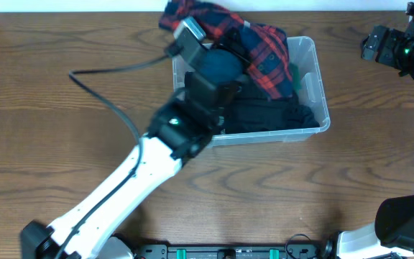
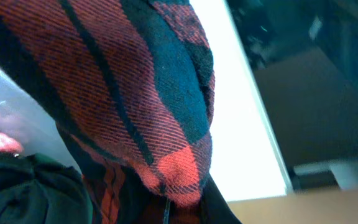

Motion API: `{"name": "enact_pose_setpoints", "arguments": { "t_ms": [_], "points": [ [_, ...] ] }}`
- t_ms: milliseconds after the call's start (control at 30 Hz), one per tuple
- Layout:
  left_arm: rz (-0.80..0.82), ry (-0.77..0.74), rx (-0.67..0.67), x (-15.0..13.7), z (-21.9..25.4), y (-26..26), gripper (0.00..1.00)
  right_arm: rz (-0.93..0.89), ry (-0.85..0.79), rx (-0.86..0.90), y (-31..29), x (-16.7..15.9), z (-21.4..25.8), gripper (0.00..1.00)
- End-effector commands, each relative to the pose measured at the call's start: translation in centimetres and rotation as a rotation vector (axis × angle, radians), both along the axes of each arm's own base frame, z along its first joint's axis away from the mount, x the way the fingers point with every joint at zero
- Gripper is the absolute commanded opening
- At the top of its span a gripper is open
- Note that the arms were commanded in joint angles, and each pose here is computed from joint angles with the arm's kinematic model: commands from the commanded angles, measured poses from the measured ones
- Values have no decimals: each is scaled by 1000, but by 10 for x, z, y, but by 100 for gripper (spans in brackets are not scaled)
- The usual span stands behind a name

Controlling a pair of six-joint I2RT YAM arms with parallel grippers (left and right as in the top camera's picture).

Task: Pack container
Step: 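Lift the plaid shirt and carry it right over the bin, then lower the plaid shirt into the bin and release it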

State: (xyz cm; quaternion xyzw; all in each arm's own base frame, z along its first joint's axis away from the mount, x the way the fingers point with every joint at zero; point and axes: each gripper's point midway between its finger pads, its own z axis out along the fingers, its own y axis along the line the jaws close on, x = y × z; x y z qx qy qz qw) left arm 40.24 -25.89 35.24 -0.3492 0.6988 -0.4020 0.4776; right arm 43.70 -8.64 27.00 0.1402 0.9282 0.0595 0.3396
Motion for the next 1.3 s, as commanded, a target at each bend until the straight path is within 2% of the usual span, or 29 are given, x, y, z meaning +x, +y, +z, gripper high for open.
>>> {"name": "enact_pose_setpoints", "arguments": {
  "t_ms": [0, 200, 533, 967, 1133, 1267],
  "points": [
    [203, 28, -146, 19, -21, 10, 6, -12, 0, 8, -2, 3, 0, 99],
    [172, 56, -250, 41, -55, -21, 6, -12, 0, 8, -2, 3, 0, 99],
    [164, 53, -264, 48, -66, -31, 6, -12, 0, 8, -2, 2, 0, 99],
    [107, 86, -234, 28, -71, -53, 6, -12, 0, 8, -2, 2, 0, 99],
    [190, 104, -130, 6, -75, -40, 6, -12, 0, 8, -2, 2, 0, 99],
    [219, 70, -135, -3, -61, -37, 6, -12, 0, 8, -2, 3, 0, 99]
  ]
}}
